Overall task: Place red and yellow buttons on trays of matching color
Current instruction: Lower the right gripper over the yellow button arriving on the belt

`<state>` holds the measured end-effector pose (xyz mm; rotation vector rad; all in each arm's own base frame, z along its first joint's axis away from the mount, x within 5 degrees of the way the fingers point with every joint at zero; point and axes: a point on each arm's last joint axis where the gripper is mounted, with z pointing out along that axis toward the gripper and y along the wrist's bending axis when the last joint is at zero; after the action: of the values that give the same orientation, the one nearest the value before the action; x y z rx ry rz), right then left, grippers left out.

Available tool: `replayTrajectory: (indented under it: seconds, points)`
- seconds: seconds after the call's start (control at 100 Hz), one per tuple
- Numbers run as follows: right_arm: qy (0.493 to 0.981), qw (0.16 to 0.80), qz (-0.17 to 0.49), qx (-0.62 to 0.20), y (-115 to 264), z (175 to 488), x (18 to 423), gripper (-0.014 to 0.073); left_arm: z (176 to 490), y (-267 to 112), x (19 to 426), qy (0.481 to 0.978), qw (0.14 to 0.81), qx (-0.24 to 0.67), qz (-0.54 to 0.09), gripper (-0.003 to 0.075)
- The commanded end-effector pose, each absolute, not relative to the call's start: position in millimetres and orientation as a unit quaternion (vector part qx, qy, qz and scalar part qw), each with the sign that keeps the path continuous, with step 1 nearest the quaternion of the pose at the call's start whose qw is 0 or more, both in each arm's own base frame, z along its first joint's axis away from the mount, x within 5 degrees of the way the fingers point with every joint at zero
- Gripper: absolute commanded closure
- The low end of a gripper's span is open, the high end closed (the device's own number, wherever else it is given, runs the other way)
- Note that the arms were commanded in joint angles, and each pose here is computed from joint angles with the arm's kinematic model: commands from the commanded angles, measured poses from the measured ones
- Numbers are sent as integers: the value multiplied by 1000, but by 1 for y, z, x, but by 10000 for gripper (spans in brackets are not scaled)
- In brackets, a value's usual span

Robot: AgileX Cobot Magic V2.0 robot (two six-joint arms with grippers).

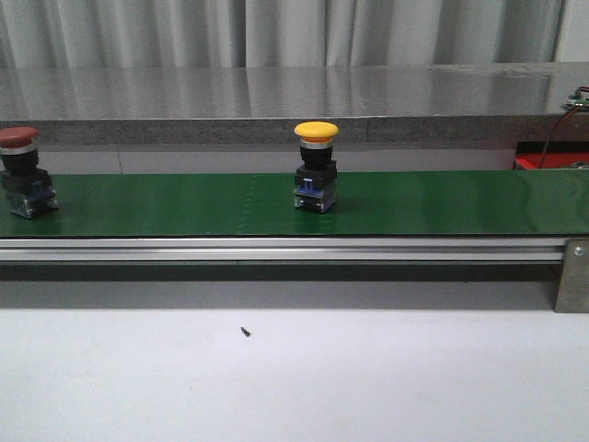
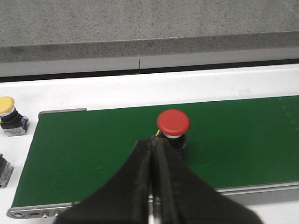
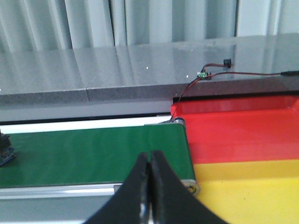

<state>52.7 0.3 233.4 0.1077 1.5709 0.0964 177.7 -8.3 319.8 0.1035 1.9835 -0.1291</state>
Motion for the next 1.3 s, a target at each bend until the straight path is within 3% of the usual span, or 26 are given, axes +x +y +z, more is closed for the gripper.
replayTrajectory:
  seconds: [0.0,0.17,0.41,0.55,0.82,0.91,1.08,1.13,1.29]
  points:
    - [718,693,47,49,1,262,56,663,335,-8,180,809,584,35,-48,740]
    - [813,578,50,44,3,303,78,663,336,-8,180,807,587,35,-47,740]
    - [885,460,51,41,3,347,132,663,336,-8,180,807,587,35,-47,740]
    - [905,421,52,42,3,352,161,663,336,-8,180,807,587,35,-47,740]
    - [930,359,74,34,7,334,192,643,336,-8,180,807,587,35,-47,740]
    - [935,343,92,23,11,329,197,531,336,-8,180,807,587,35,-47,740]
    - [924,357,140,16,19,330,207,146,336,-8,180,807,587,35,-47,740]
    - [922,357,148,2,21,331,211,70,336,-8,180,807,587,35,-47,740]
    - [932,325,161,-23,25,332,229,44,336,-8,180,807,587,35,-47,740]
